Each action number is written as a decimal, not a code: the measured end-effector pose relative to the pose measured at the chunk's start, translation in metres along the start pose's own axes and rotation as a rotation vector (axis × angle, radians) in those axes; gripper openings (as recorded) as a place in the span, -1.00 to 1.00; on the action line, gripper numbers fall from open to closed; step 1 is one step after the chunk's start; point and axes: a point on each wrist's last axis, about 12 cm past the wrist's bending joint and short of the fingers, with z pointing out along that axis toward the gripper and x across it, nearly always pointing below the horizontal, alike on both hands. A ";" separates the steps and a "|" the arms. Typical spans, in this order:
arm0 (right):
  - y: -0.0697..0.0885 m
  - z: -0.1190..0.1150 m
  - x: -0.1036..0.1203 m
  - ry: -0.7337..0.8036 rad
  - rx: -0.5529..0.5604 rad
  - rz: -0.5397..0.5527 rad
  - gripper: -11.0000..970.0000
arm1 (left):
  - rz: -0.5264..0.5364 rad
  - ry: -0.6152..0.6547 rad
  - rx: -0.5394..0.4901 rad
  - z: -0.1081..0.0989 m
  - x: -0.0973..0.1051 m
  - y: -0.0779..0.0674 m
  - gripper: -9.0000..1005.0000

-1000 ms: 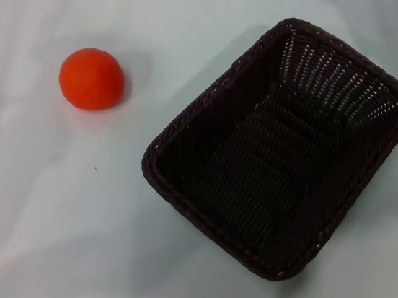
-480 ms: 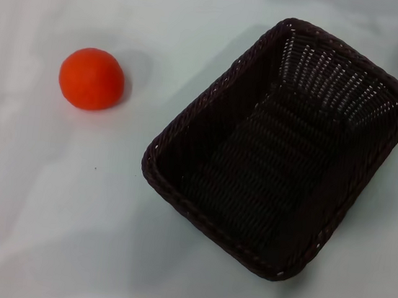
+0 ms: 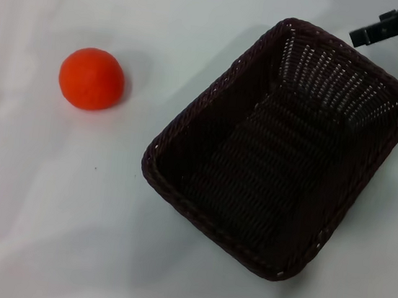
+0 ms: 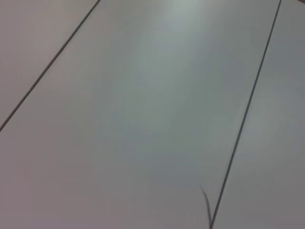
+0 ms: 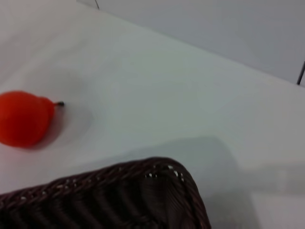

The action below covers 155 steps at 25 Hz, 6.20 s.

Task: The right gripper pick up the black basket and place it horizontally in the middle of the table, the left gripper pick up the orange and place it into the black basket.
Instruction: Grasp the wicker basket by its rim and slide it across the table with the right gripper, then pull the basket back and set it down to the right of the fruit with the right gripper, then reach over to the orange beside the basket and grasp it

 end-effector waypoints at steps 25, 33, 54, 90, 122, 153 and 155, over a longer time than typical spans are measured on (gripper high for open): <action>0.001 0.054 -0.018 -0.107 -0.007 -0.055 0.03 | -0.013 0.002 0.008 0.003 0.003 -0.003 0.59; 0.002 0.047 -0.022 -0.095 0.048 -0.017 -0.51 | -0.015 0.001 0.007 0.004 0.004 -0.004 0.59; 0.024 0.027 -0.080 0.250 0.365 0.565 -0.62 | -0.017 0.031 -0.004 0.014 0.009 -0.002 0.59; 0.003 0.078 -0.124 0.340 0.384 0.900 -0.22 | -0.012 0.045 -0.006 0.024 0.012 0.000 0.59; 0.031 0.023 -0.124 0.547 0.456 0.883 0.62 | 0.175 0.640 0.307 0.034 0.041 0.014 0.59; 0.024 0.042 -0.119 0.566 0.437 0.865 0.61 | 0.196 0.919 0.495 0.055 0.084 -0.019 0.46; 0.023 0.042 -0.119 0.567 0.436 0.860 0.61 | 0.203 0.927 0.491 0.055 0.086 -0.019 0.38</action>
